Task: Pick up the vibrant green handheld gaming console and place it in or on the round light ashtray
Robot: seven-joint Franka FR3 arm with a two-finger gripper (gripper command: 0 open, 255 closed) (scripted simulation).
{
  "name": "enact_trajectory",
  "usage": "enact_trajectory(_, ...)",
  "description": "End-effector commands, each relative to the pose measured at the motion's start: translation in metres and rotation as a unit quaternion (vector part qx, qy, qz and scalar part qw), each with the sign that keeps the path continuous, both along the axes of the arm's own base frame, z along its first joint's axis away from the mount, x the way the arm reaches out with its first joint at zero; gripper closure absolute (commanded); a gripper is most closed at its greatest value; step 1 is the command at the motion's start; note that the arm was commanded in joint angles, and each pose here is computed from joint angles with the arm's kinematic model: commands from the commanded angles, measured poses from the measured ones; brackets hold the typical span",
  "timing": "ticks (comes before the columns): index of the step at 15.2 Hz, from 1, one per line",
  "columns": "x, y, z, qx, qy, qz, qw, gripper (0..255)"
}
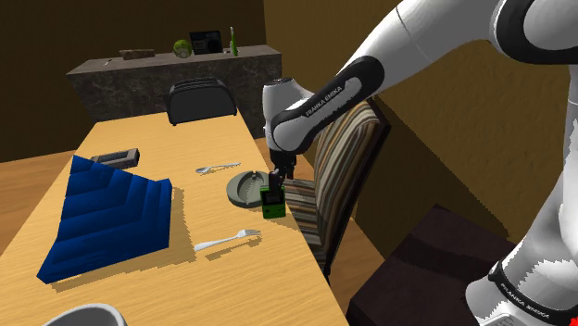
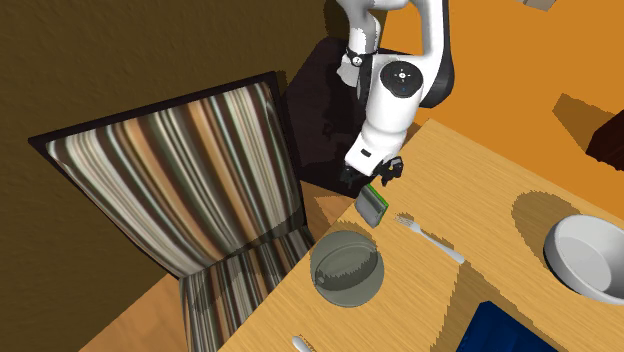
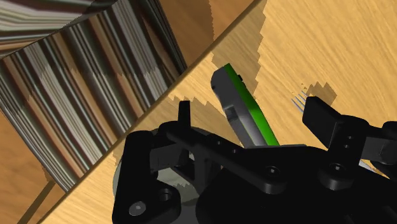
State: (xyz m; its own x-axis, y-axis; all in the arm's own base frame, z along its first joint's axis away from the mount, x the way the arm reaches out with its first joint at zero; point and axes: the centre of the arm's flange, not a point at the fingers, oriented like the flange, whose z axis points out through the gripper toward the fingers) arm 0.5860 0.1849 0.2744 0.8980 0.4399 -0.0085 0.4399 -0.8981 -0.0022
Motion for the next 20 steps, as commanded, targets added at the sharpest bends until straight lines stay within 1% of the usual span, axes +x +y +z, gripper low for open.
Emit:
enact_trajectory(1,0.000,0.001,-0.011,0.000,0.000,0.000,1.0000,0)
enact_trajectory(4,-0.001,0.001,-0.024,0.000,0.000,0.000,1.0000,0)
enact_trajectory(12,0.000,0.001,-0.024,0.000,0.000,0.000,1.0000,0)
enact_trajectory(13,0.000,0.001,-0.024,0.000,0.000,0.000,1.0000,255)
enact_trajectory(20,0.000,0.000,-0.024,0.000,0.000,0.000,1.0000,255)
